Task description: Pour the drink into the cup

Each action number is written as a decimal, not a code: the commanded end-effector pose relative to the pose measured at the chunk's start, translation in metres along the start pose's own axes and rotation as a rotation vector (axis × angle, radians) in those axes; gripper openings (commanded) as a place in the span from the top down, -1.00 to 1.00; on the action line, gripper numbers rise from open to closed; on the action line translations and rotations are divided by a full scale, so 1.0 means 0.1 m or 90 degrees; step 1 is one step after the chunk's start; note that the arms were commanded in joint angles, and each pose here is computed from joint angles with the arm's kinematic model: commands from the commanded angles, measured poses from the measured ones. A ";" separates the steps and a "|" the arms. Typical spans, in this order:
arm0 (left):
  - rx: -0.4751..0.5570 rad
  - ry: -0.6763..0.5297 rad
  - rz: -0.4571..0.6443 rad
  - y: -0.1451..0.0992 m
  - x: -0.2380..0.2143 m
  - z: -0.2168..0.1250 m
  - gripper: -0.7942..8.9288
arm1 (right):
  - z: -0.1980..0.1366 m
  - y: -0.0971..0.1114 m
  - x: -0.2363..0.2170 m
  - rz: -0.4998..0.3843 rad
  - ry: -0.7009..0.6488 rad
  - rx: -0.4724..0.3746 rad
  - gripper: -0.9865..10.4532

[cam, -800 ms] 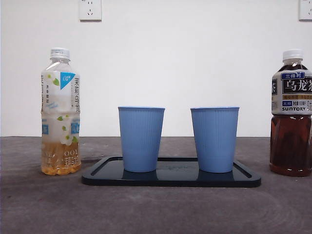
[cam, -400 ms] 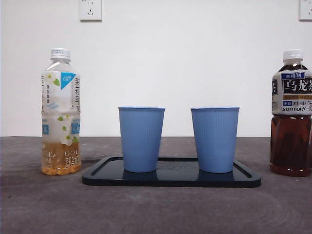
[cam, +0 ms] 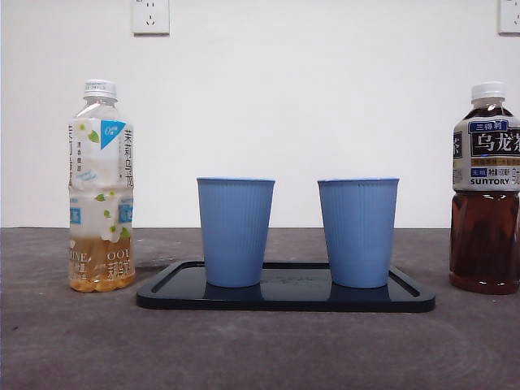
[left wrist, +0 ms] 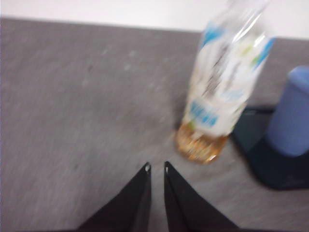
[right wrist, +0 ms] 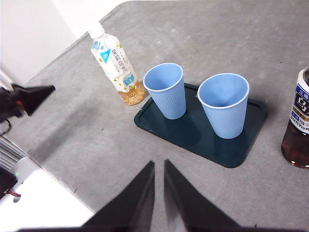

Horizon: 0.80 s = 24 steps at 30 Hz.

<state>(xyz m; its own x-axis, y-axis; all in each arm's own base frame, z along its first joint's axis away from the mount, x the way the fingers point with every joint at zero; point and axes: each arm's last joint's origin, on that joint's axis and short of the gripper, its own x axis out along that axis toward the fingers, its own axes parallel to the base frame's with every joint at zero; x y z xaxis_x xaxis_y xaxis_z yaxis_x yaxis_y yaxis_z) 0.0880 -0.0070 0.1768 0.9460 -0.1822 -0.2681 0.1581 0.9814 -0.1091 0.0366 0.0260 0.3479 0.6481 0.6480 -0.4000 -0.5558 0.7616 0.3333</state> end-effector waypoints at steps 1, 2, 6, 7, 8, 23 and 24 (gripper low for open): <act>0.006 -0.017 0.015 0.03 0.05 -0.09 0.75 | 0.04 0.02 -0.03 0.008 -0.013 -0.012 0.78; 0.006 -0.021 0.017 0.04 0.06 -0.12 0.75 | 0.04 0.02 -0.03 0.008 -0.013 -0.012 0.78; 0.007 -0.058 0.040 0.08 0.12 -0.20 0.75 | 0.04 0.02 -0.03 0.008 -0.013 -0.012 0.78; 0.002 -0.067 0.056 0.09 0.13 -0.22 0.75 | 0.04 0.02 -0.03 0.008 -0.013 -0.012 0.78; -0.001 -0.068 0.069 0.10 0.14 -0.24 0.75 | 0.04 0.02 -0.03 0.008 -0.013 -0.012 0.78; -0.019 -0.072 0.135 0.13 0.13 -0.24 0.76 | 0.04 0.02 -0.03 0.008 -0.013 -0.012 0.78; -0.019 -0.072 0.135 0.13 0.13 -0.24 0.76 | 0.04 0.02 -0.03 0.008 -0.013 -0.012 0.78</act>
<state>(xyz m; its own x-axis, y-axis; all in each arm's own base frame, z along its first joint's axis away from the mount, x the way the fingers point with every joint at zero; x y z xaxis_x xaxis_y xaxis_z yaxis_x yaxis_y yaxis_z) 0.0948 0.0014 0.1565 0.9873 0.0331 -0.1551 -0.0469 0.9952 -0.0863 0.0366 0.0260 0.3479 0.6483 0.6481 -0.3997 -0.5559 0.7615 0.3332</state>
